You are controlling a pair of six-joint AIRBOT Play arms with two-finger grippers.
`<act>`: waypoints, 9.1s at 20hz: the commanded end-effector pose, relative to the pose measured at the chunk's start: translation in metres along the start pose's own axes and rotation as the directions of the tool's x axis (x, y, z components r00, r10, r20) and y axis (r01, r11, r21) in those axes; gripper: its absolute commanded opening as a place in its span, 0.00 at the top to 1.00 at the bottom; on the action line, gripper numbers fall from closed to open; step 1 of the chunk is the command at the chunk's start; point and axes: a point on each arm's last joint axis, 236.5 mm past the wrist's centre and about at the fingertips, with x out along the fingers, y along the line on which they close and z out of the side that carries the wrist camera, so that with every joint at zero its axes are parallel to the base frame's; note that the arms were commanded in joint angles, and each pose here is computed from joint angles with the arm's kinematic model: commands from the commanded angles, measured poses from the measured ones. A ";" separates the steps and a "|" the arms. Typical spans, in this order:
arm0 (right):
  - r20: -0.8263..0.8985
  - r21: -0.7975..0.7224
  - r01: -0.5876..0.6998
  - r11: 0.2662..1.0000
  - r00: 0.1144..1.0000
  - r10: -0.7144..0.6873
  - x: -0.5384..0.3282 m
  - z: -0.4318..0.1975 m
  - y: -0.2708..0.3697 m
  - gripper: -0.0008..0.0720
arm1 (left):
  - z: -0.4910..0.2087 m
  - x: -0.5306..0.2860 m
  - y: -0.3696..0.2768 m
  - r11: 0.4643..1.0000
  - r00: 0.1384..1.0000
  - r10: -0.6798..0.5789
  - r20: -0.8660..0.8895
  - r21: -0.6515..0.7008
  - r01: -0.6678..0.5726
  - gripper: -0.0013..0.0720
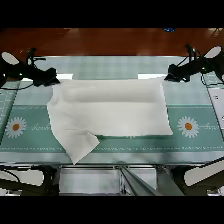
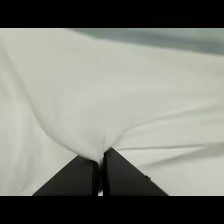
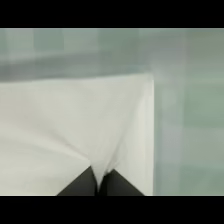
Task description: Fold the shirts.
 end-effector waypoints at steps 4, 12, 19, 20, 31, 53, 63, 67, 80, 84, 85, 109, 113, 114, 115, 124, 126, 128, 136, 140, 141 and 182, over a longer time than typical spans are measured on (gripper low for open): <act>-0.190 0.026 0.033 0.999 0.981 -0.028 0.024 -0.059 -0.024 0.96 | -0.063 0.030 0.018 1.000 0.975 -0.002 -0.223 -0.013 -0.001 0.95; -0.219 0.034 0.032 0.999 0.975 -0.024 0.024 -0.066 -0.024 0.96 | -0.071 0.029 0.017 1.000 0.967 -0.011 -0.255 -0.014 0.008 0.95; -0.225 0.089 0.002 0.996 0.974 0.018 -0.006 -0.073 -0.021 0.42 | -0.071 -0.012 0.017 0.997 0.965 -0.005 -0.261 -0.070 -0.014 0.29; -0.219 0.089 0.007 0.996 0.976 0.012 -0.019 -0.075 -0.023 0.42 | -0.071 -0.025 0.015 0.997 0.971 -0.009 -0.239 -0.071 -0.009 0.29; 0.129 0.207 -0.147 0.967 0.984 0.122 -0.026 -0.175 -0.002 0.42 | -0.239 -0.039 0.060 0.879 0.975 -0.170 -0.146 -0.470 0.083 0.29; -0.124 0.508 0.000 0.861 0.990 0.073 -0.027 -0.292 -0.063 0.42 | -0.259 0.026 0.007 0.900 0.972 -0.200 -0.120 -0.416 0.134 0.95; -0.070 0.535 -0.041 0.844 0.993 0.093 -0.004 -0.285 -0.058 0.42 | -0.259 0.026 0.007 0.899 0.972 -0.202 -0.119 -0.416 0.136 0.95; -0.023 0.534 -0.122 0.837 0.987 0.158 0.026 -0.259 -0.035 0.43 | -0.258 0.026 0.005 0.894 0.971 -0.211 -0.115 -0.425 0.144 0.95; 0.175 0.221 -0.348 0.911 0.933 0.313 -0.047 -0.137 0.017 0.96 | -0.114 -0.049 -0.033 0.956 0.968 -0.245 0.054 -0.155 0.251 0.95; 0.189 0.168 -0.343 0.924 0.931 0.311 -0.043 -0.091 0.021 0.96 | -0.059 -0.017 -0.037 0.953 0.972 -0.227 0.061 -0.189 0.235 0.95; 0.174 0.160 -0.335 0.928 0.935 0.308 -0.035 -0.081 0.024 0.96 | -0.046 -0.009 -0.038 0.950 0.971 -0.231 0.054 -0.203 0.237 0.95; 0.322 0.225 -0.336 0.914 0.912 0.256 -0.018 0.043 -0.013 0.42 | 0.060 -0.002 0.001 0.972 0.991 -0.110 0.070 -0.198 0.122 0.29; 0.273 0.289 -0.214 0.933 0.953 0.134 -0.066 0.011 -0.075 0.42 | 0.067 -0.099 0.040 0.989 0.978 0.066 0.199 -0.142 -0.038 0.29; 0.220 0.318 -0.168 0.933 0.970 0.100 -0.064 -0.003 -0.088 0.42 | 0.067 -0.125 0.038 0.991 0.964 0.088 0.250 -0.115 -0.061 0.29; 0.165 0.339 -0.124 0.933 0.984 0.070 -0.058 -0.017 -0.097 0.42 | 0.066 -0.146 0.030 0.993 0.947 0.098 0.306 -0.097 -0.072 0.29; 0.042 0.362 -0.207 0.909 0.978 0.206 0.030 -0.026 -0.051 0.42 | -0.057 -0.127 -0.064 0.990 0.962 0.005 0.274 0.131 -0.042 0.29; 0.020 0.363 -0.212 0.907 0.975 0.220 0.045 -0.029 -0.043 0.42 | -0.068 -0.119 -0.076 0.986 0.969 -0.011 0.248 0.165 -0.031 0.29; 0.000 0.349 -0.250 0.903 0.964 0.267 0.060 -0.031 -0.023 0.42 | -0.065 -0.114 -0.091 0.980 0.965 -0.034 0.261 0.200 -0.019 0.29; 0.017 0.104 -0.299 0.948 0.954 0.299 0.017 -0.026 0.047 0.96 | -0.068 -0.100 -0.123 0.965 0.964 -0.093 0.250 0.260 0.025 0.95; 0.124 -0.067 -0.133 0.989 0.982 0.141 -0.065 -0.048 0.057 0.96 | -0.086 -0.088 -0.166 0.934 0.962 -0.204 0.181 0.330 0.135 0.95; 0.153 -0.085 -0.094 0.992 0.983 0.106 -0.084 -0.062 0.057 0.96 | -0.090 -0.077 -0.177 0.926 0.963 -0.212 0.164 0.349 0.144 0.95; -0.028 -0.291 -0.431 0.854 0.896 0.442 0.023 -0.117 0.325 0.96 | -0.120 -0.115 -0.096 0.971 0.987 -0.029 0.157 0.239 -0.009 0.95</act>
